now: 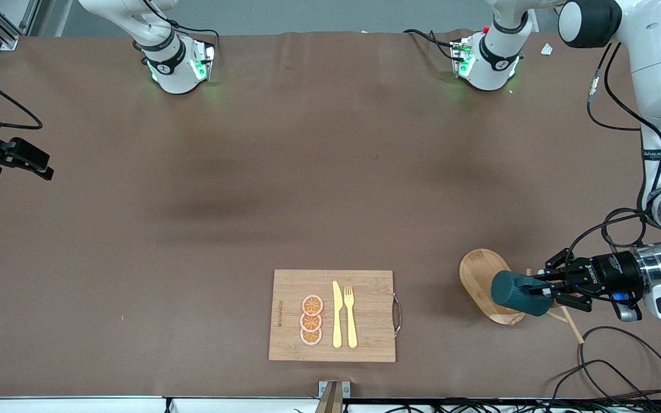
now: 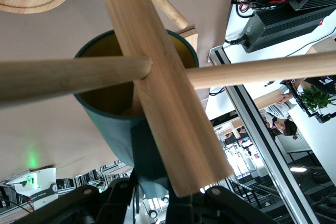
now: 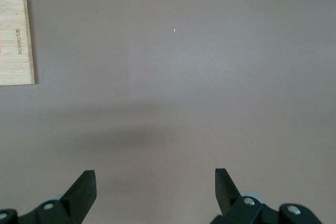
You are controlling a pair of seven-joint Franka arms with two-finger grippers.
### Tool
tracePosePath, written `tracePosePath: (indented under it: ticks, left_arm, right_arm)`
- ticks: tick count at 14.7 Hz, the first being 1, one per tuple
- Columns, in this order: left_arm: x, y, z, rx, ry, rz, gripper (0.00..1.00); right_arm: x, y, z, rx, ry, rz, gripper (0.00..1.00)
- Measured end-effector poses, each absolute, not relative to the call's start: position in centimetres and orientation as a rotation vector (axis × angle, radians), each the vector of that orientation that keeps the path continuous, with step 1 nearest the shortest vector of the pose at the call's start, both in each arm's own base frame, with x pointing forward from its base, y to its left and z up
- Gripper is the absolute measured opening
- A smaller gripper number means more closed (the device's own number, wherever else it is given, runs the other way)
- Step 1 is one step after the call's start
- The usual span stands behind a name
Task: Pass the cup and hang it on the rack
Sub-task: 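Hook the mug onto a rack peg with the left gripper, then open the left gripper and release the mug handle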
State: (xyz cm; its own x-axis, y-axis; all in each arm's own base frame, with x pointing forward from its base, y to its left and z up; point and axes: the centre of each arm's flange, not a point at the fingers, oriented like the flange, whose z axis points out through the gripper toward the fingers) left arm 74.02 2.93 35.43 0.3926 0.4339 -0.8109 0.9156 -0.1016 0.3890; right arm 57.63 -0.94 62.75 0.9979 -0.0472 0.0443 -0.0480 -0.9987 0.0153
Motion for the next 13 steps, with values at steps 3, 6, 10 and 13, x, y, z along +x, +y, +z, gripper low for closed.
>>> tracePosePath:
  ticks: [3,6,10,13]
  left_arm:
    - [74.02,2.99,35.41,1.708,1.195,-0.641,0.21]
    - [74.02,3.0,35.38,1.708,1.195,-0.642,0.21]
    - [74.01,3.03,35.34,1.708,1.195,-0.643,0.22]
    - [74.02,3.06,35.34,1.707,1.195,-0.643,0.33]
  right_arm:
    - [57.63,-0.91,62.69,3.124,-0.074,0.067,1.0]
    - [57.63,-0.92,62.7,3.123,-0.074,0.067,1.0]
    - [57.63,-0.93,62.7,3.123,-0.074,0.067,1.0]
    - [57.63,-0.93,62.7,3.122,-0.074,0.067,1.0]
